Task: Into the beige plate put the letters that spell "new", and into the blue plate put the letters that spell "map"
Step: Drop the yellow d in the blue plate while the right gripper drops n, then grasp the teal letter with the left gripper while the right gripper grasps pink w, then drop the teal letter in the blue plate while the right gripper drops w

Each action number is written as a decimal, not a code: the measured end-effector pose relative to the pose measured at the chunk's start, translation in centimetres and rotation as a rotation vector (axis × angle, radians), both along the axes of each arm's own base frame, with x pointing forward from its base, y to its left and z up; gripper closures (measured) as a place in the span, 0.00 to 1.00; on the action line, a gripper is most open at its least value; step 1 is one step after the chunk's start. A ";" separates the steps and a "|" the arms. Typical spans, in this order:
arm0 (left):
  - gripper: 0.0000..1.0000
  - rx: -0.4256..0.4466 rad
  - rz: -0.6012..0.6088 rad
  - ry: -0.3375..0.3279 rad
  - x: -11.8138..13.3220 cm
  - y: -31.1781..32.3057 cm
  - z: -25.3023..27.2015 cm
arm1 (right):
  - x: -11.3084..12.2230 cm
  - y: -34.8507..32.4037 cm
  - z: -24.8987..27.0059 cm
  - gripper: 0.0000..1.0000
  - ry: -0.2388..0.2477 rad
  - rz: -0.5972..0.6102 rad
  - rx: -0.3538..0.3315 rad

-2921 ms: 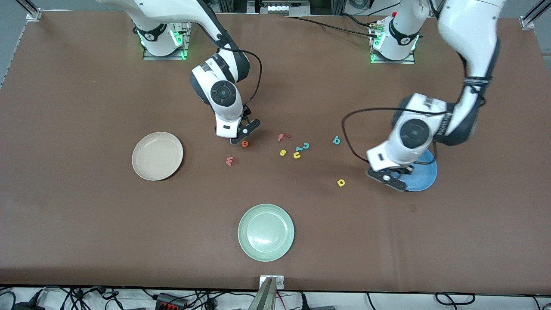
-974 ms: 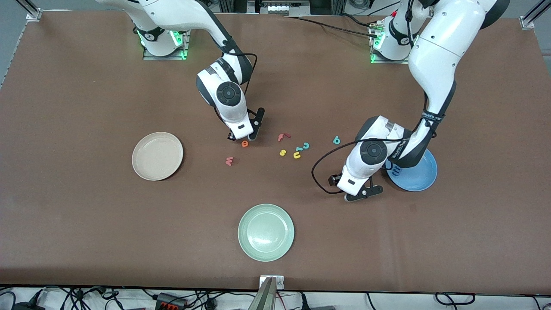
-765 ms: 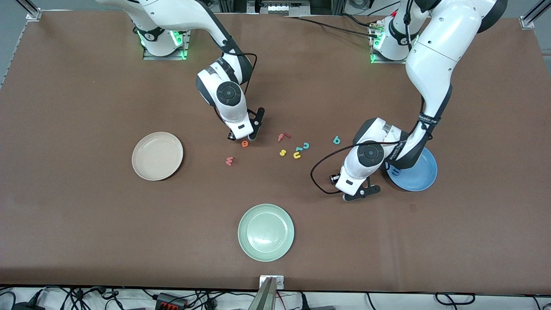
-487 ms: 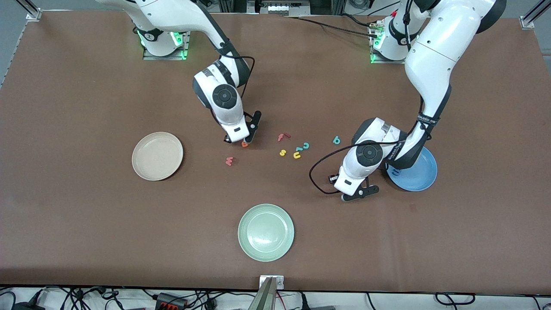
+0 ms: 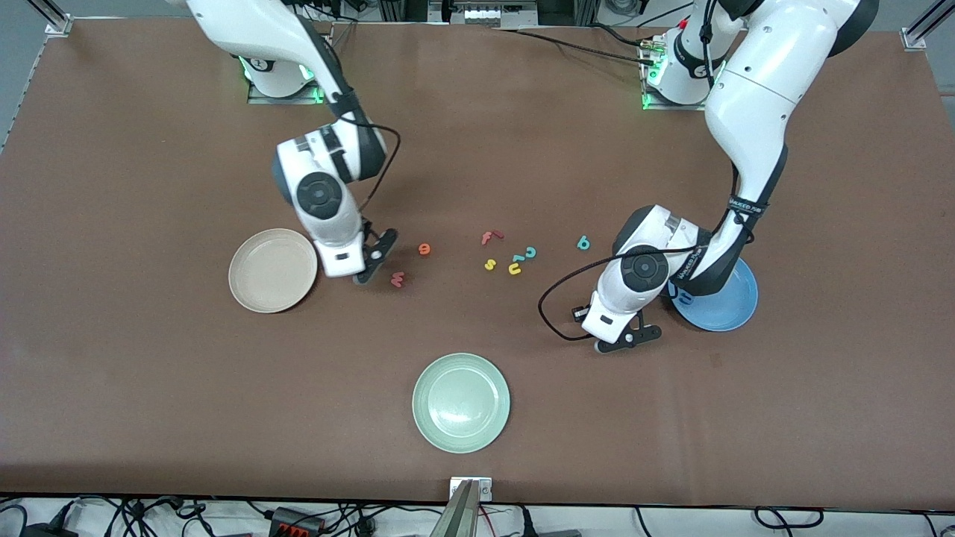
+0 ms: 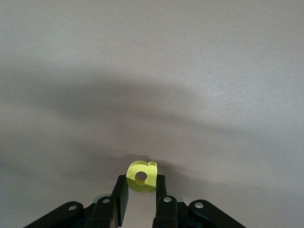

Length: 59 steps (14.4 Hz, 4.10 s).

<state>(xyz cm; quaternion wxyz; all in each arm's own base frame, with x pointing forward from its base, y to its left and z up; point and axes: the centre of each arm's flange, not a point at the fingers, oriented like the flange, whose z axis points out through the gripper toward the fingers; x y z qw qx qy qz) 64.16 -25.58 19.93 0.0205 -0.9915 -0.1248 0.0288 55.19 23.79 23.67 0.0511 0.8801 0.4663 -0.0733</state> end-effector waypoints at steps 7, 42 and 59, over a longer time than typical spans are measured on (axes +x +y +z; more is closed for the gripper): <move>0.73 0.111 -0.251 0.205 -1.0 10.8 7.8 | 2.2 -11.9 -0.5 0.74 0.063 -0.227 -0.084; 0.07 -0.043 -0.868 0.045 -16.4 -3.3 -1.8 | 2.8 10.4 -4.9 0.31 -0.084 -1.242 0.057; 0.73 0.106 -0.823 0.050 -9.6 1.5 5.5 | 3.3 10.3 -5.4 0.74 -0.114 -1.223 0.063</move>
